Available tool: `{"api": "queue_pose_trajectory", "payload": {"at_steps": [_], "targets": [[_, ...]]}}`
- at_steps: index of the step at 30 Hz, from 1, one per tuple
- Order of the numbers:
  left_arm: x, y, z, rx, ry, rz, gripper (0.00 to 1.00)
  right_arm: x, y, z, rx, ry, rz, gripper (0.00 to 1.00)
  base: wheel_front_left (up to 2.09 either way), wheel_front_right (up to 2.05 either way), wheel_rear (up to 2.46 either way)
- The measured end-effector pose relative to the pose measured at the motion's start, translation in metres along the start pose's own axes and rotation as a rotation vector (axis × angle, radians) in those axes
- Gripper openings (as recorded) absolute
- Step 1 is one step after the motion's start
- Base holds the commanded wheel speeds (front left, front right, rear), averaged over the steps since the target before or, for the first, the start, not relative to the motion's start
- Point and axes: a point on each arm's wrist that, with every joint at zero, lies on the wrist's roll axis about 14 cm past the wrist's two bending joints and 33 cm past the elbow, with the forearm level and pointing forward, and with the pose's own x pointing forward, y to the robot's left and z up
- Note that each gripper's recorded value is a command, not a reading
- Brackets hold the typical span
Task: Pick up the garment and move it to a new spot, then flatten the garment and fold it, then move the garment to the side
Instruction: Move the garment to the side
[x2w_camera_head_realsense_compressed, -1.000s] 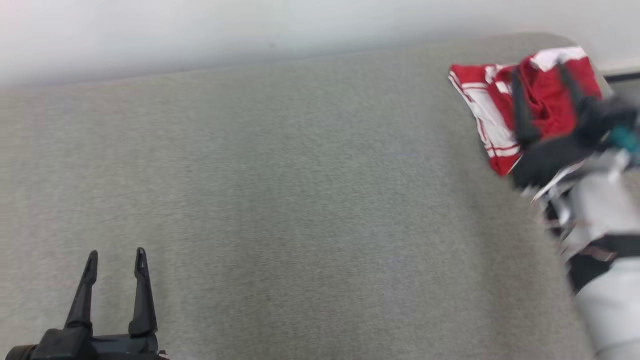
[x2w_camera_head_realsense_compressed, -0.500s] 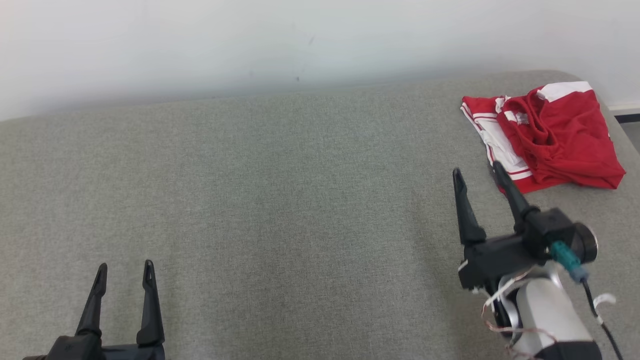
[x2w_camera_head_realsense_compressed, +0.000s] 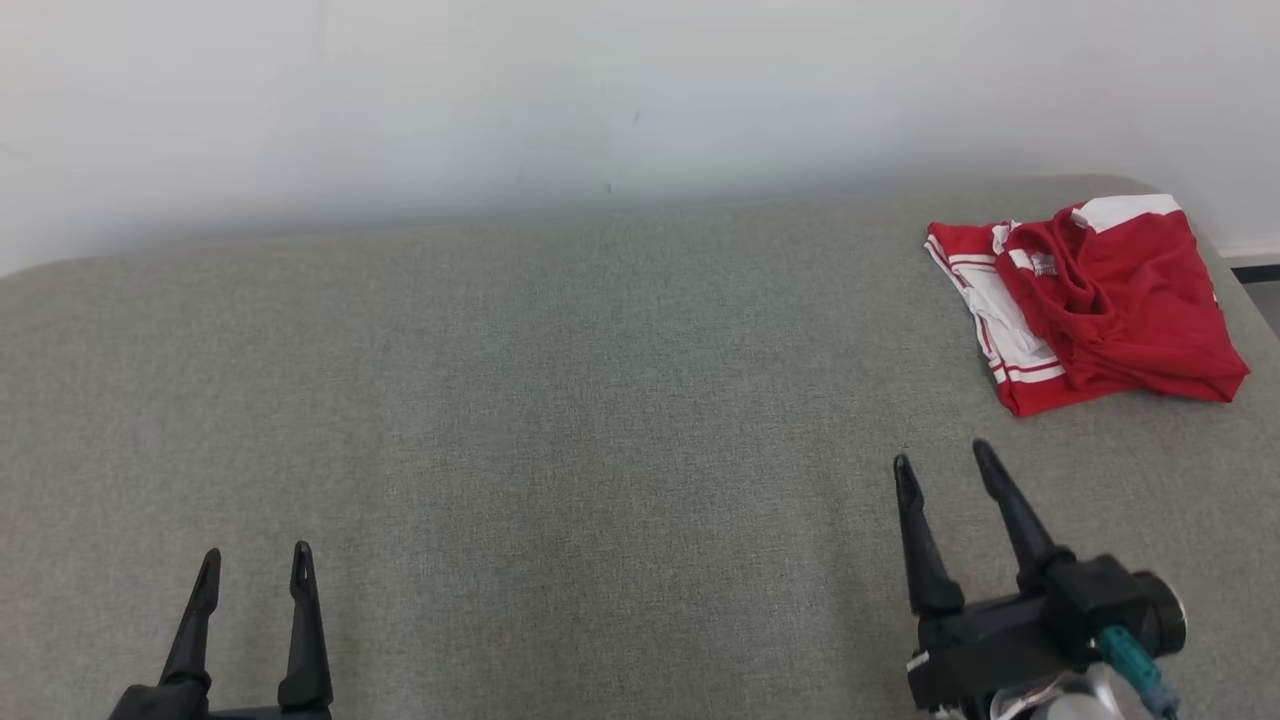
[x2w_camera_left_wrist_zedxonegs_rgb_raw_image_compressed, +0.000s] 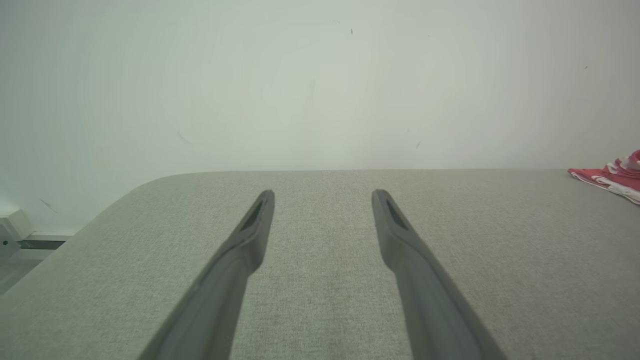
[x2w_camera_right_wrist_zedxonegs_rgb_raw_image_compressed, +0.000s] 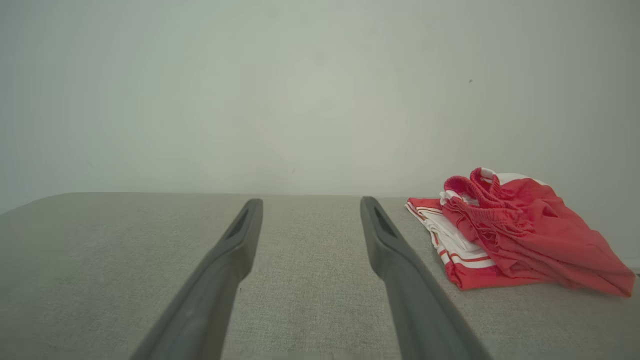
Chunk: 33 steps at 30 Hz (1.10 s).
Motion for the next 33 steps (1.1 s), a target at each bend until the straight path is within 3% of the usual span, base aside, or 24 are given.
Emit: {"api": "queue_pose_trajectory", "payload": {"at_steps": [33], "targets": [[-0.023, 0.016, 0.001, 0.044, 0.011, 0.059, 1.0, -0.029, 0.0, -0.011, 0.081, 0.032, -0.05, 1.0, 0.0, 0.0, 0.0]]}}
